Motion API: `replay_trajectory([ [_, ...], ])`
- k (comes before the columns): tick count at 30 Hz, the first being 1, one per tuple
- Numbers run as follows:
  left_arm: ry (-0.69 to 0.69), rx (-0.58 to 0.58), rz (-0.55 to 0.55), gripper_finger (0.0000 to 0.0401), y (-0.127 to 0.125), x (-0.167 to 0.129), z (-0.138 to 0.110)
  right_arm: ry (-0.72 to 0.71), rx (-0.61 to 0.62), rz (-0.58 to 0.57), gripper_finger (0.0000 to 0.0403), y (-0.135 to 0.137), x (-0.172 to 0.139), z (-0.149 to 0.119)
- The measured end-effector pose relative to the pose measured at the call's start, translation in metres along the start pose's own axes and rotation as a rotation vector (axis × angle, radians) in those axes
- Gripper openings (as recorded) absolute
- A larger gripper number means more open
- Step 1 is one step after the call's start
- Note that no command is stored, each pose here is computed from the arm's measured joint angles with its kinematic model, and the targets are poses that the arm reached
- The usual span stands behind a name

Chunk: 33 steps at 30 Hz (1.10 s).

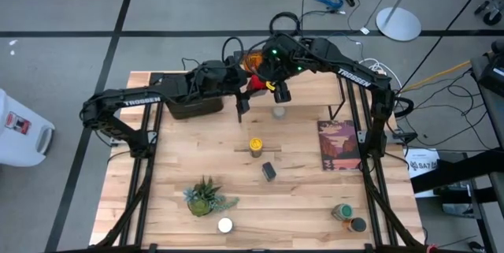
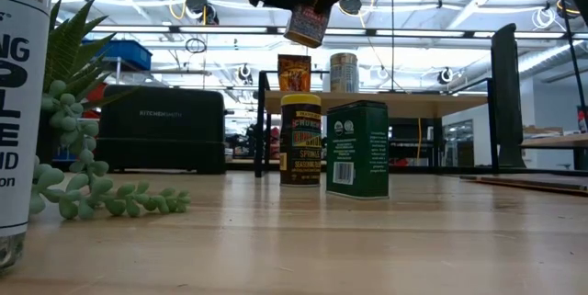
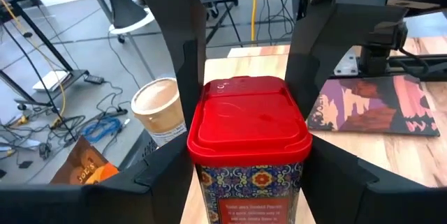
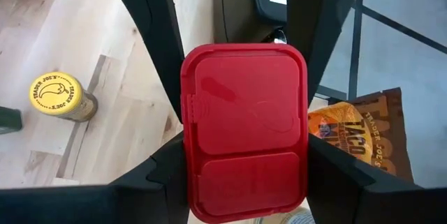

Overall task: Shelf spices
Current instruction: Put the red seasoning can on the shelf

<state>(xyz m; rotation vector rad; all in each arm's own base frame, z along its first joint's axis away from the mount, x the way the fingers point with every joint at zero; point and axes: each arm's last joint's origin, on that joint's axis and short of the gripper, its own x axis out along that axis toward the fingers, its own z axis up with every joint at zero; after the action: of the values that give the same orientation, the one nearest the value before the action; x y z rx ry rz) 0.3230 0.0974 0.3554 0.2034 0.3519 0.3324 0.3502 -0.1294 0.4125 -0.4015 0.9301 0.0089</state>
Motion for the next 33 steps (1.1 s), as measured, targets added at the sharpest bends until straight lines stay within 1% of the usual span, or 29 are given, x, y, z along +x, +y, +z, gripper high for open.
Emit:
replay_trajectory([
  [4, 0.001, 0.0, 0.004, 0.0197, 0.002, 0.001, -0.001, 0.005, 0.008, -0.007, 0.0199, 0.0, 0.0, 0.0],
  [5, 0.005, 0.0, 0.005, 0.0194, 0.002, 0.002, -0.001, 0.009, 0.009, -0.01, 0.0199, 0.0, 0.0, 0.0],
  [15, 0.038, 0.002, -0.015, 0.0194, 0.007, 0.023, -0.014, 0.084, 0.037, -0.018, 0.0207, 0.001, 0.003, -0.006],
  [25, 0.059, -0.01, -0.022, 0.0194, 0.019, 0.024, -0.02, 0.078, 0.066, -0.029, 0.0209, -0.004, 0.003, -0.008],
  [33, 0.085, -0.027, -0.013, 0.0192, 0.021, 0.028, -0.041, 0.08, 0.098, -0.03, 0.021, -0.01, 0.004, -0.013],
])
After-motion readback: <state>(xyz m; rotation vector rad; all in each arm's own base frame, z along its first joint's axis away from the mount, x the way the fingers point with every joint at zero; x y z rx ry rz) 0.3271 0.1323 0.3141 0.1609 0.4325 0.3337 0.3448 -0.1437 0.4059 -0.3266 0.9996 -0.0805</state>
